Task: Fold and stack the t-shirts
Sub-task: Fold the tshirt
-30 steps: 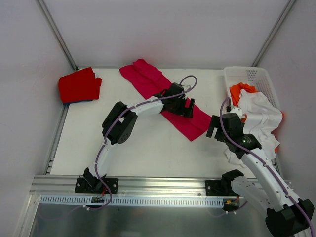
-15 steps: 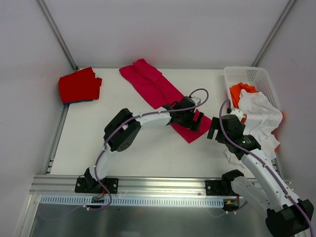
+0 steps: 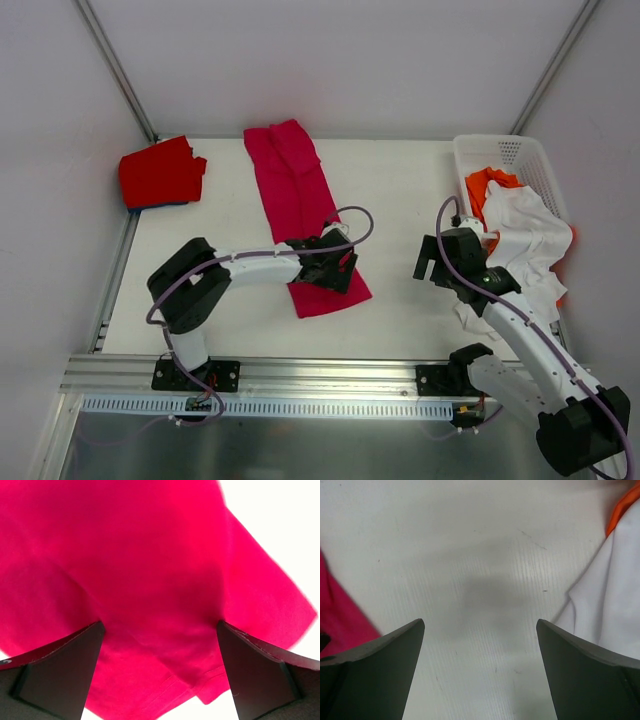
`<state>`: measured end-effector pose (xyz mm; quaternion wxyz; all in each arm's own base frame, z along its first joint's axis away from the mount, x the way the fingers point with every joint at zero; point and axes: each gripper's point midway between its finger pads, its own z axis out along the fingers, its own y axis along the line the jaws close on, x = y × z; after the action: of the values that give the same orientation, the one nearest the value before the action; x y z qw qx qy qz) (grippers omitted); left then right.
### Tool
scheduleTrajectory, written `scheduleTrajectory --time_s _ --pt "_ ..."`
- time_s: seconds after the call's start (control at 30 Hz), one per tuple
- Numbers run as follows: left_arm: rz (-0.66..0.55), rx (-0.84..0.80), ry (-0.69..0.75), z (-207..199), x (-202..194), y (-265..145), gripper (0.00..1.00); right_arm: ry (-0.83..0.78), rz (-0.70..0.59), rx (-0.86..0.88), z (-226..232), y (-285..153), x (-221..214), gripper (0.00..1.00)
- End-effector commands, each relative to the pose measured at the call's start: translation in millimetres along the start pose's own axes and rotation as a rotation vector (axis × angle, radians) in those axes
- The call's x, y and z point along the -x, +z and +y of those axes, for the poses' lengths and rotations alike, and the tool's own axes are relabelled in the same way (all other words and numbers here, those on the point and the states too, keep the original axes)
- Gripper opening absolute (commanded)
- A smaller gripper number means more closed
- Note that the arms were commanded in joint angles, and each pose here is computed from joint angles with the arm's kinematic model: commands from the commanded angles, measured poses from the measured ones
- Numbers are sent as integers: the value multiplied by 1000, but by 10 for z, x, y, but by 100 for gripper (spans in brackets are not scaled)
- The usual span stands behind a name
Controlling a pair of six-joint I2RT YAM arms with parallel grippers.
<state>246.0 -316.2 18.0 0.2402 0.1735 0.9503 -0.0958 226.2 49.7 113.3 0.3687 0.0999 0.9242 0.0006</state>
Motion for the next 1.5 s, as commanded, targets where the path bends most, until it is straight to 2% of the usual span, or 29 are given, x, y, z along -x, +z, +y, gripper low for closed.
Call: scheduleTrajectory --time_s 0.0,0.03,0.13,0.23,0.3,0.33,0.43,0.53,0.6,0.73,0.8,0.9,0.97,1.13,1.2,1.33,1.47 --pt "214 335 -57 859 -853 -285 99 24 -6 66 176 34 52 99" --pt "222 372 -62 958 -919 -383 99 23 1 73 197 41 37 99" --pt "121 434 -97 1166 -853 -655 99 24 1 85 243 56 35 99" --pt "-110 445 -140 1275 -459 -1022 99 14 -2 81 276 69 31 99" --pt "-225 452 -100 1267 -226 -1217 99 0 -6 69 285 61 29 99" --pt "-328 437 -118 1243 10 -1406 99 -6 -5 69 299 51 24 100" --pt "-472 360 -115 1107 386 -1843 99 -25 -23 86 392 -18 58 100" --pt "-517 261 -120 989 523 -2104 99 -55 -36 133 573 -130 92 99" --pt "-485 228 -166 991 382 -2104 99 -80 -19 209 807 -202 27 99" --pt "-376 253 -296 1266 -325 -1816 99 -115 19 372 1297 -284 -247 99" --pt "-329 249 -372 1360 -665 -1654 99 -121 35 510 1586 -325 -460 99" --pt "-277 203 -455 1371 -980 -1514 99 -86 42 674 1852 -405 -647 99" --pt "-245 202 -489 1408 -1165 -1413 99 -99 45 704 1930 -431 -713 99" --pt "-240 178 -551 1436 -1323 -1329 99 -144 103 719 2090 -367 -931 100" --pt "-231 191 -553 1463 -1378 -1290 99 -136 133 788 2248 -398 -1034 99" --pt "-224 169 -577 1408 -1406 -1183 99 -140 241 823 2433 -283 -1395 100" --pt "-189 142 -580 1341 -1510 -1011 98 -133 268 838 2549 -212 -1489 99"
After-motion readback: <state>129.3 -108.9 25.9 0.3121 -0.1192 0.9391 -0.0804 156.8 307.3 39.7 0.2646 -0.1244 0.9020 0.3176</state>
